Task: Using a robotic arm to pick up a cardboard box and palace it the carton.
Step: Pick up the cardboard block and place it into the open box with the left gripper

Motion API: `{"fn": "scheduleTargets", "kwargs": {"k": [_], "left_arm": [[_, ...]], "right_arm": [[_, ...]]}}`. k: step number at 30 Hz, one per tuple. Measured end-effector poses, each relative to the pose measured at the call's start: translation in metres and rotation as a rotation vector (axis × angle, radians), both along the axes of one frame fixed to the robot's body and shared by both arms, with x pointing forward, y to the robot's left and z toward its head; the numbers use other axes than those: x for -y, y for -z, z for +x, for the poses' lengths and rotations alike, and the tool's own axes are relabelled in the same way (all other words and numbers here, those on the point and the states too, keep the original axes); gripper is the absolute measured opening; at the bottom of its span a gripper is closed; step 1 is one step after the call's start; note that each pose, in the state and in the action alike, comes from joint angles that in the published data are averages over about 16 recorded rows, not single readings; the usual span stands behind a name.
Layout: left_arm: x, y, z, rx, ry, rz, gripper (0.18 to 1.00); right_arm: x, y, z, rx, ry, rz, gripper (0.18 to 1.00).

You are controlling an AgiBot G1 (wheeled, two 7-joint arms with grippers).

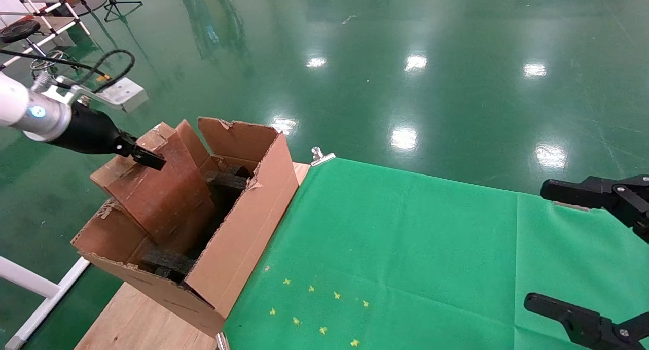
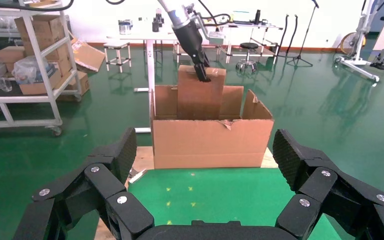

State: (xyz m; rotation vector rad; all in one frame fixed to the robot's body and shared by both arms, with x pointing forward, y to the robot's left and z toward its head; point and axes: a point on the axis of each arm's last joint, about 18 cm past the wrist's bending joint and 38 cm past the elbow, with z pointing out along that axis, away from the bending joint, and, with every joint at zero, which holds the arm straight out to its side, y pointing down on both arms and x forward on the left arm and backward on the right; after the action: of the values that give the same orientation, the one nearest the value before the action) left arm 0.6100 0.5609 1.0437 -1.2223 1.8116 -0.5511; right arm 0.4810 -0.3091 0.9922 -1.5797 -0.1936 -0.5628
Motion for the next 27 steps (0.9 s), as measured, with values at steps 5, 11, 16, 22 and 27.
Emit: {"fn": "scheduleTargets", "kwargs": {"k": [5,11,16,22,27], "left_arm": [[-0.001,0.012,0.01,0.002,-0.039,-0.012,0.331],[-0.004,0.026,0.019,0.009,-0.08,-0.024,0.331],[-0.008,0.039,0.026,0.019,-0.116,-0.029,0.331],[-0.012,0.053,0.035,0.04,-0.159,-0.023,0.331],[-0.015,0.064,0.042,0.055,-0.186,-0.011,0.331]], "right_arm": [[0.0,0.0,0.0,0.0,0.0,0.0,1.001],[0.0,0.0,0.0,0.0,0.0,0.0,1.001],[0.0,0.0,0.0,0.0,0.0,0.0,1.001],[0.0,0.0,0.0,0.0,0.0,0.0,1.001],[0.0,0.0,0.0,0.0,0.0,0.0,1.001]]}}
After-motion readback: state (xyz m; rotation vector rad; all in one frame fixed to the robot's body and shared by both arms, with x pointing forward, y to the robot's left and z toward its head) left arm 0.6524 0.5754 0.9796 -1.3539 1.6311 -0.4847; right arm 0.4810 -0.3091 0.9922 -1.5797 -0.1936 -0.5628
